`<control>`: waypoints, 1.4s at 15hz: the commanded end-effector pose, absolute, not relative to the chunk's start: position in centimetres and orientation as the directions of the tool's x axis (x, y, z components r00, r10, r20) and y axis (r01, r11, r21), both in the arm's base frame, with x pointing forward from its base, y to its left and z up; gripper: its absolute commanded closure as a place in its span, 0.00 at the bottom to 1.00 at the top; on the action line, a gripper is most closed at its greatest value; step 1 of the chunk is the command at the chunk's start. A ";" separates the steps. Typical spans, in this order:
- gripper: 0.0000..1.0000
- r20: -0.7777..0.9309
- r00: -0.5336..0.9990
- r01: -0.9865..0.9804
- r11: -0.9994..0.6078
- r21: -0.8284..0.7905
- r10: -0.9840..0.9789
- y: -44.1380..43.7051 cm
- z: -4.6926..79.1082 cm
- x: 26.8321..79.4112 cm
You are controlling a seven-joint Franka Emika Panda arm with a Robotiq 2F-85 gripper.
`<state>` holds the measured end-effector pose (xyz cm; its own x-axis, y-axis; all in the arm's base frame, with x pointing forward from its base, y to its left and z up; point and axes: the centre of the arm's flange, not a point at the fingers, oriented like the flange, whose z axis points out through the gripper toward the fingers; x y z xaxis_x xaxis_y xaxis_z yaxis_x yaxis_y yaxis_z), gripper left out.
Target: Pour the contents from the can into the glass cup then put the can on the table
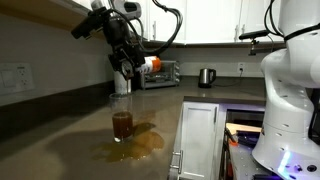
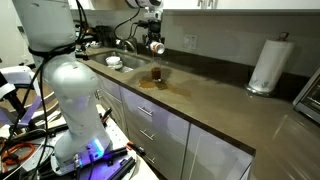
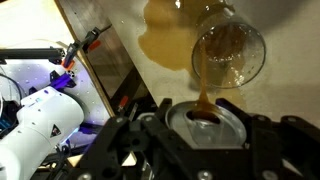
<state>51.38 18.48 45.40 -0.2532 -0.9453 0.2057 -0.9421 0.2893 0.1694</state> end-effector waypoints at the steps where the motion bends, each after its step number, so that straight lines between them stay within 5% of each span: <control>1: 0.50 0.206 -0.253 -0.942 0.289 0.169 -0.945 18.5 45.4 51.4; 6: 0.50 0.207 -0.253 -0.942 0.289 0.169 -0.945 18.5 45.4 51.4; 7: 0.75 0.207 -0.253 -0.942 0.289 0.169 -0.945 18.5 45.4 51.4; 21: 0.75 0.270 -0.217 -0.950 0.266 0.162 -0.938 20.3 45.9 51.8</control>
<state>51.37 19.67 45.26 -0.2231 -0.9485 0.2249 -0.9489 0.2642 0.1724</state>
